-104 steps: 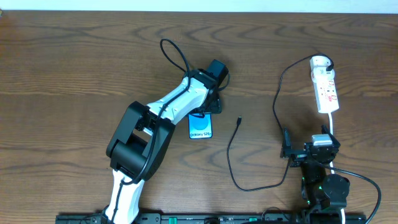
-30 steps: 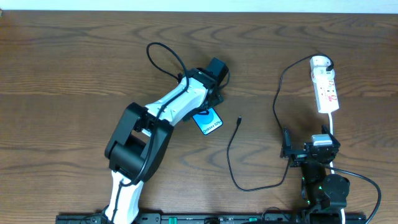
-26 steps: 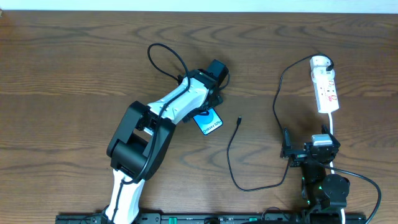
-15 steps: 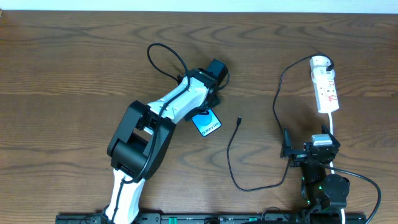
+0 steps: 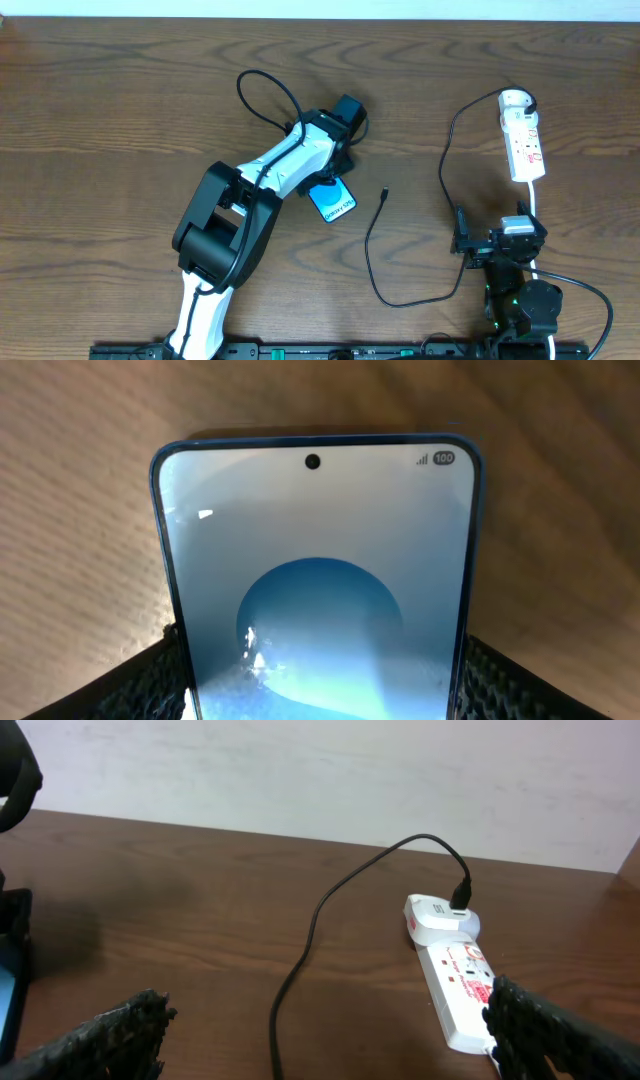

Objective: Plug charger to phone and switch on socket

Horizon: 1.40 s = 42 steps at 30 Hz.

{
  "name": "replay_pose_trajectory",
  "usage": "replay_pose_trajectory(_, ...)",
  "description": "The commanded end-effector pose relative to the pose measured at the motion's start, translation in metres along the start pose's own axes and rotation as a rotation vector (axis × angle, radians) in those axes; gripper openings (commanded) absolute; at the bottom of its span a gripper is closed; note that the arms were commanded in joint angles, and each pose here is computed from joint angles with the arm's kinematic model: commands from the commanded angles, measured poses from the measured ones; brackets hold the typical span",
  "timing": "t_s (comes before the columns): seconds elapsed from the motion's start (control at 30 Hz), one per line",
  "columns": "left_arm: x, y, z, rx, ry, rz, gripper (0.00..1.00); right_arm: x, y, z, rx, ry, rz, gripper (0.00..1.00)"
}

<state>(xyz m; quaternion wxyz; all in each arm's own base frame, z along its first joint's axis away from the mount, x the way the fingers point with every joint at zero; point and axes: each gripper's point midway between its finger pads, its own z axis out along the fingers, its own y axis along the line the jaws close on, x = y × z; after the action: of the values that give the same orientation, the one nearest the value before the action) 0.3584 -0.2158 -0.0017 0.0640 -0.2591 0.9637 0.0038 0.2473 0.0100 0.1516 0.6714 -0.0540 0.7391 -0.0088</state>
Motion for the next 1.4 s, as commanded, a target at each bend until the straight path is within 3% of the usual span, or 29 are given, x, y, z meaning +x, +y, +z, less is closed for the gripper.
replay_pose_trajectory(0.0,0.014,0.004,-0.004,0.006,0.072,0.07,0.8,0.001,0.002,0.0,-0.006,0.002,-0.011,0.99)
replay_pose_trajectory(0.4,0.043,-0.025,-0.063,0.278,0.224,0.338,0.8,0.001,0.002,0.0,-0.007,0.002,-0.011,0.99)
replay_pose_trajectory(0.6,0.043,-0.024,-0.078,0.325,0.232,0.4,0.8,0.001,0.002,0.0,-0.006,0.002,-0.011,0.99)
replay_pose_trajectory(0.97,0.008,0.004,-0.055,0.124,0.049,0.4,0.8,0.001,0.002,0.0,-0.006,0.002,-0.011,0.99)
replay_pose_trajectory(1.33,0.006,0.005,-0.014,0.057,0.048,0.402,0.81,0.001,0.002,0.0,-0.006,0.002,-0.011,0.99)
replay_pose_trajectory(1.37,0.006,0.006,-0.011,0.052,0.053,0.402,0.86,0.001,0.002,0.0,-0.006,0.002,-0.011,0.99)
